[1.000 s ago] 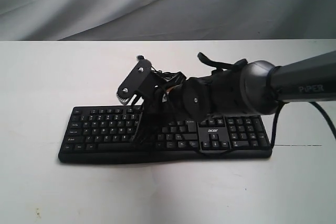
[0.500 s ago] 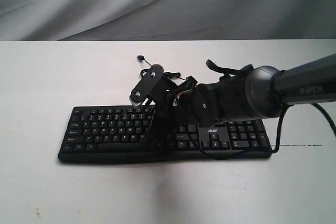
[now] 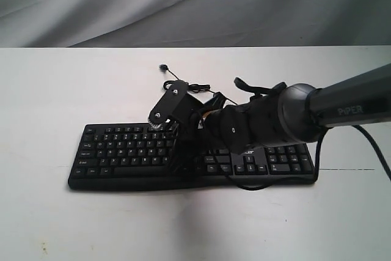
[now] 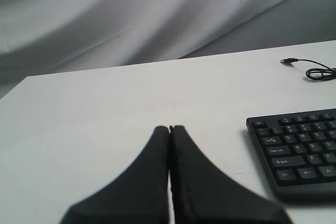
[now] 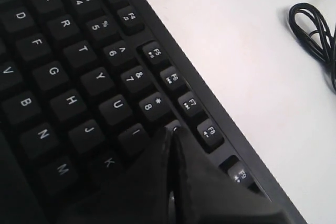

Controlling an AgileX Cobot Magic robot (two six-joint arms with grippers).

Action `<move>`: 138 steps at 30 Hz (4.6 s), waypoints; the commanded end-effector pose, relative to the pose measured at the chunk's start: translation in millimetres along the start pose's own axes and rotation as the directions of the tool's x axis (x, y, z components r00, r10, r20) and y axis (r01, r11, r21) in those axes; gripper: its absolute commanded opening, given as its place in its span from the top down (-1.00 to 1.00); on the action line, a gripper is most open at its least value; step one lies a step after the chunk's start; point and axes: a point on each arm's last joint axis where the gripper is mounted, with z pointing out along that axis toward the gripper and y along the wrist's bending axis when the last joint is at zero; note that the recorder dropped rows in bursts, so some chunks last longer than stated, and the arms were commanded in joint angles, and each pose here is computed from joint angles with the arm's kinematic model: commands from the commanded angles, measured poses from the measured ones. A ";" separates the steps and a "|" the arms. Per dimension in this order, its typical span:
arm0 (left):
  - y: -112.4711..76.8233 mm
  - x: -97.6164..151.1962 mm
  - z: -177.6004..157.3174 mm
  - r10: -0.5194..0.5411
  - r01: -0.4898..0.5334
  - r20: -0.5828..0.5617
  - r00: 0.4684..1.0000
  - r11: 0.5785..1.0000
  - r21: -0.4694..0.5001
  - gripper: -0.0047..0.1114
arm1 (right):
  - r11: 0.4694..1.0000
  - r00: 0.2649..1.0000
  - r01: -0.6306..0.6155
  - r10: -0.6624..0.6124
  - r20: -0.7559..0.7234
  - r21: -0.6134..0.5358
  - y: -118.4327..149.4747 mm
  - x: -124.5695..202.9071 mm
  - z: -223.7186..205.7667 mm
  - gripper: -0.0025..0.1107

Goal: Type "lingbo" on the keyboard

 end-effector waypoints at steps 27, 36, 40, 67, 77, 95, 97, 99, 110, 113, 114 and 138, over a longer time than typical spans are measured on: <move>-0.6 0.4 0.1 -0.005 0.005 0.011 1.000 1.000 0.008 0.92 | 0.999 0.998 0.052 -0.052 0.022 -0.011 -8.5 -16.7 -27.6 0.96; -0.6 0.4 0.1 -0.005 0.005 0.011 1.000 1.000 0.008 0.92 | 0.999 0.993 0.033 -0.037 0.110 0.038 -22.1 -27.2 -102.3 0.96; -0.6 0.4 0.1 -0.005 0.005 0.011 1.000 1.000 0.008 0.92 | 0.997 0.984 -0.019 0.004 0.180 0.080 -25.0 -16.1 -159.0 0.96; -0.6 0.4 0.1 -0.005 0.005 0.011 1.000 1.000 0.008 0.92 | 0.879 0.751 -0.415 0.185 0.634 0.235 -4.0 70.5 -296.5 0.96; -0.6 0.4 0.1 -0.005 0.005 0.011 1.000 1.000 0.008 0.92 | 0.803 0.647 -0.571 0.312 0.695 0.171 -9.2 76.7 -311.6 0.96; -0.6 0.4 0.1 -0.005 0.005 0.011 1.000 1.000 0.008 0.92 | 0.565 0.579 -0.754 0.332 0.745 0.334 -13.7 124.8 -370.6 0.96; -0.6 0.4 0.1 -0.005 0.005 0.011 1.000 1.000 0.008 0.92 | 0.564 0.582 -0.755 0.342 0.738 0.334 -15.1 125.0 -368.6 0.96; -0.6 0.4 0.1 -0.005 0.005 0.011 1.000 1.000 0.008 0.92 | 0.561 0.576 -0.764 0.372 0.728 0.318 -17.4 125.0 -364.4 0.96; -0.6 0.4 0.1 -0.005 0.005 0.011 1.000 1.000 0.008 0.92 | 0.532 0.623 -0.758 0.420 0.660 0.378 -24.1 132.6 -354.3 0.96; -0.6 0.4 0.1 -0.005 0.005 0.011 1.000 1.000 0.008 0.92 | 0.502 0.603 -0.778 0.428 0.673 0.378 -19.3 140.7 -352.3 0.96; -0.6 0.4 0.1 -0.005 0.005 0.011 1.000 1.000 0.008 0.92 | 0.494 0.593 -0.787 0.438 0.676 0.370 -15.1 146.5 -348.6 0.96; -0.6 0.4 0.1 -0.005 0.005 0.011 1.000 1.000 0.008 0.92 | 0.485 0.609 -0.785 0.494 0.621 0.386 41.2 212.5 -311.4 0.96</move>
